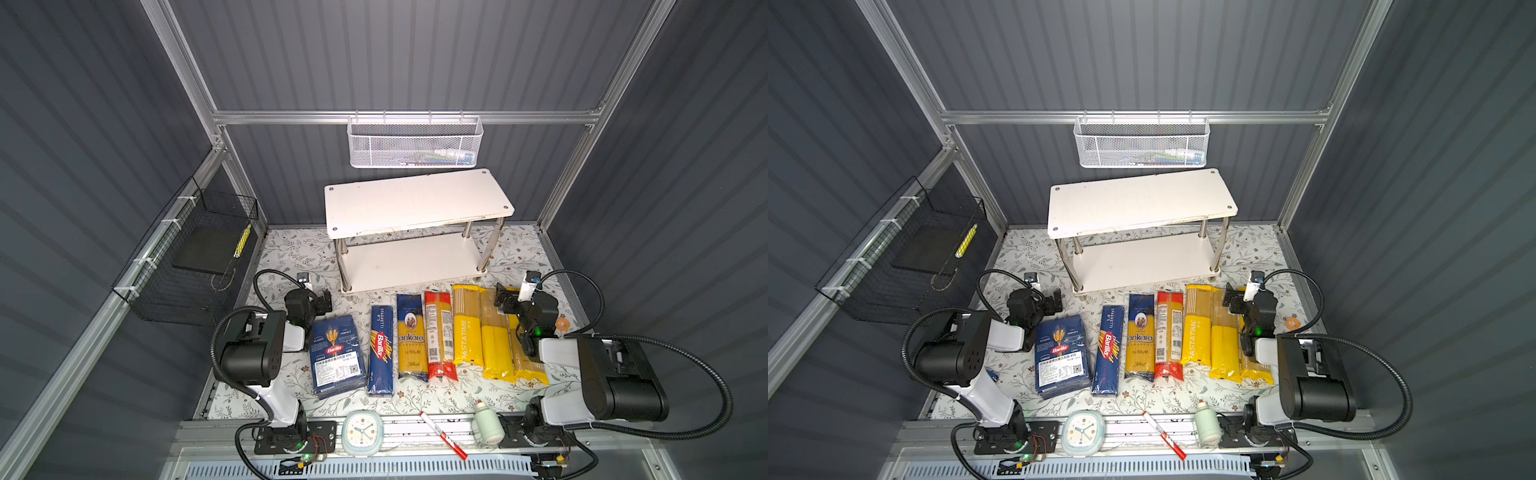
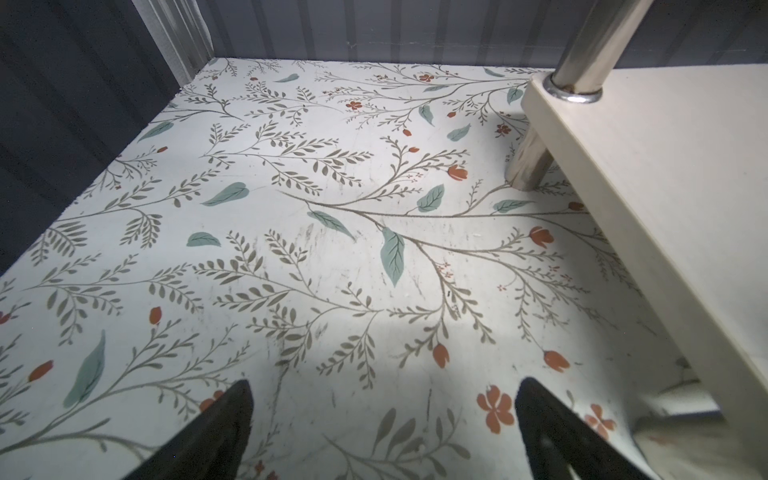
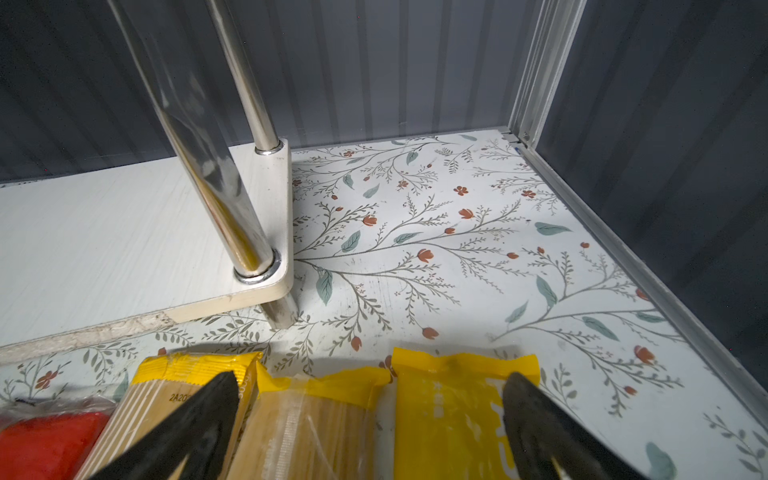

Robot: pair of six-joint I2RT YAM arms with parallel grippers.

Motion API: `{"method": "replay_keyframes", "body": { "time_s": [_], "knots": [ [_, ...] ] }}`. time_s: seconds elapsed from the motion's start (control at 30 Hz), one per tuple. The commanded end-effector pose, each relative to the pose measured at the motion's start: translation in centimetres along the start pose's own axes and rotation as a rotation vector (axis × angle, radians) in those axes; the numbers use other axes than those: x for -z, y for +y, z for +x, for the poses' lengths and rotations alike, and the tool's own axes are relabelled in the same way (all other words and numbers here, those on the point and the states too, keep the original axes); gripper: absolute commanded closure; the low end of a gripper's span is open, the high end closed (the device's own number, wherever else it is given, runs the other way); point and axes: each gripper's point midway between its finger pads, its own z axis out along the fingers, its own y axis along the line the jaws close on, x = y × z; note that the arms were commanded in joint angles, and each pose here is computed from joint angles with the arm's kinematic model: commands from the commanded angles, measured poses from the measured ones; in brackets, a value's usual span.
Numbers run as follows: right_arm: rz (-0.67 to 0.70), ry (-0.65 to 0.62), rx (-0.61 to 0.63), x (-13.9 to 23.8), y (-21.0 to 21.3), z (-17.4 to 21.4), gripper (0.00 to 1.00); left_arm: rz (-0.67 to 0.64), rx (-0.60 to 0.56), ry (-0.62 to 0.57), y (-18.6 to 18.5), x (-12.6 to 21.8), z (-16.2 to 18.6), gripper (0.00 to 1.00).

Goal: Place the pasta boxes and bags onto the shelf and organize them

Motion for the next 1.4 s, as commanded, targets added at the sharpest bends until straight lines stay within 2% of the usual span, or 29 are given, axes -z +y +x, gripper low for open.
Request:
{"method": "replay_keyframes", "body": {
  "time_s": [0.0, 0.93, 0.97, 1.13, 1.27, 1.37],
  "knots": [
    [0.002, -0.022, -0.001, -0.4, 0.0, -0.9, 0.01, 0.004, -0.014, -0.032, 0.1, 0.0, -0.9, 0.01],
    [0.009, -0.03, -0.001, -0.3, -0.2, -1.3, 0.01, 0.012, -0.03, -0.027, -0.3, -0.1, -0.9, 0.01],
    [0.01, -0.026, -0.002, -0.2, -0.2, -1.5, 0.01, 0.009, -0.029, -0.035, -0.3, -0.2, -1.5, 0.01],
    [0.037, 0.013, -0.017, 0.8, -0.3, -4.5, 0.01, 0.016, -0.029, 0.075, -0.4, 0.4, -5.5, 0.01],
    [-0.015, 0.066, -0.055, 2.2, 1.4, -6.2, 0.01, 0.075, 0.057, -0.017, -1.3, 3.4, -8.8, 0.01],
    [-0.045, 0.133, -0.005, 3.9, 4.1, -7.0, 0.01, 0.145, 0.113, -0.043, -2.5, 5.3, -9.8, 0.01]
  ]
}}
